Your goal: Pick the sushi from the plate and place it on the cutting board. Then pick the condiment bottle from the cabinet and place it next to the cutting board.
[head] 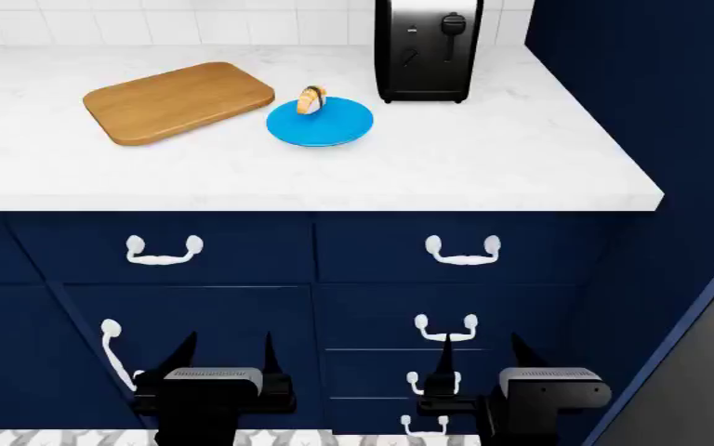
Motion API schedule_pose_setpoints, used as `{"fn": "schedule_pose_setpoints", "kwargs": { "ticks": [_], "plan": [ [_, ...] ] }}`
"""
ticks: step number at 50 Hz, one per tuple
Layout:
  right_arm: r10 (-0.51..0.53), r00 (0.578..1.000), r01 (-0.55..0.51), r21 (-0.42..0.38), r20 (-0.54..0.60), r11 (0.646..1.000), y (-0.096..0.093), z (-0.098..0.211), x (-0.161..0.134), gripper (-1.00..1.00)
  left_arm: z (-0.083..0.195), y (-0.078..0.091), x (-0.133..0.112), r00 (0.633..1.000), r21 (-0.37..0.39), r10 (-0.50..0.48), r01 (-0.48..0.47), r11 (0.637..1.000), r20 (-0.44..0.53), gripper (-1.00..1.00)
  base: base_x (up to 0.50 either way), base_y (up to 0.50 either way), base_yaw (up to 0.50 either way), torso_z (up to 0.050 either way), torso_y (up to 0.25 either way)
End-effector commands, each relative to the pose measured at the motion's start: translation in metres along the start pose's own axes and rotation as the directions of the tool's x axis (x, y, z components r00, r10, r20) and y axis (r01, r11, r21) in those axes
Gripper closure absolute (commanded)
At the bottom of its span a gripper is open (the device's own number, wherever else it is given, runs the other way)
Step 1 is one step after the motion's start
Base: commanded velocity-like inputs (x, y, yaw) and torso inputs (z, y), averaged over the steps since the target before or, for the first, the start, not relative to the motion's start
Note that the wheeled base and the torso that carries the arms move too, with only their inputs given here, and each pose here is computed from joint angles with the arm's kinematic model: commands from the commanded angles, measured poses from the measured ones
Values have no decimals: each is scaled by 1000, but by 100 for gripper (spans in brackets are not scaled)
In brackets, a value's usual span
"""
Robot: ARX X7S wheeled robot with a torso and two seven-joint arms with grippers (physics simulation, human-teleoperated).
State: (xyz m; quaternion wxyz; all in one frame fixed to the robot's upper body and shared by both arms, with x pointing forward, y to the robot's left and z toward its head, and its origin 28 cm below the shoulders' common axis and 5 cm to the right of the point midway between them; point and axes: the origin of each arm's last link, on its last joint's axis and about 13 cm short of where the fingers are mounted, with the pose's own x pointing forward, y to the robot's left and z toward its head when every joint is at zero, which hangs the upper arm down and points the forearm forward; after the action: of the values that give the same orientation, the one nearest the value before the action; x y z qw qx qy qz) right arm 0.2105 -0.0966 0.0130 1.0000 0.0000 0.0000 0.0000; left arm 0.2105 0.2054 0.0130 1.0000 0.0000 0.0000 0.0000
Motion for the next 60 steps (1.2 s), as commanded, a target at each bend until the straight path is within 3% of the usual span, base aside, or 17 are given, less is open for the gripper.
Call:
{"fn": "schedule_pose_setpoints", "kwargs": {
  "ticks": [1,6,9,13,17,23,39,60],
  "plan": [
    [8,1000,-8,6,0,1000,1,0,-1,-100,0,0,-1,1000,10,-3,3,1000,16,-100,0,0,0,0,0],
    [6,1000,-5,31,-10,1000,2,0,-2,-100,-1,0,-6,998,51,-15,12,999,63,-100,0,0,0,6,0],
    [14,1000,-14,44,6,999,2,6,-3,-100,7,0,-8,995,34,-43,40,999,87,-100,0,0,0,50,0],
    [37,991,-43,47,130,998,1,64,-2,-100,55,1,2,976,50,-75,66,997,205,-100,0,0,0,50,0],
    [50,964,-71,71,261,995,1,126,4,-100,110,6,12,944,56,-48,31,998,328,-100,0,0,0,50,0],
    [71,934,-108,86,351,990,4,167,1,-100,158,12,20,906,48,4,-27,998,422,-100,0,7,0,50,0],
    [126,925,-147,31,358,989,10,168,-12,-100,165,15,14,923,60,36,-63,996,382,-100,125,483,0,9,0],
    [129,924,-139,3,360,990,13,169,-15,-100,173,15,9,899,45,37,-63,997,437,-100,399,393,0,0,0]
  ]
}}
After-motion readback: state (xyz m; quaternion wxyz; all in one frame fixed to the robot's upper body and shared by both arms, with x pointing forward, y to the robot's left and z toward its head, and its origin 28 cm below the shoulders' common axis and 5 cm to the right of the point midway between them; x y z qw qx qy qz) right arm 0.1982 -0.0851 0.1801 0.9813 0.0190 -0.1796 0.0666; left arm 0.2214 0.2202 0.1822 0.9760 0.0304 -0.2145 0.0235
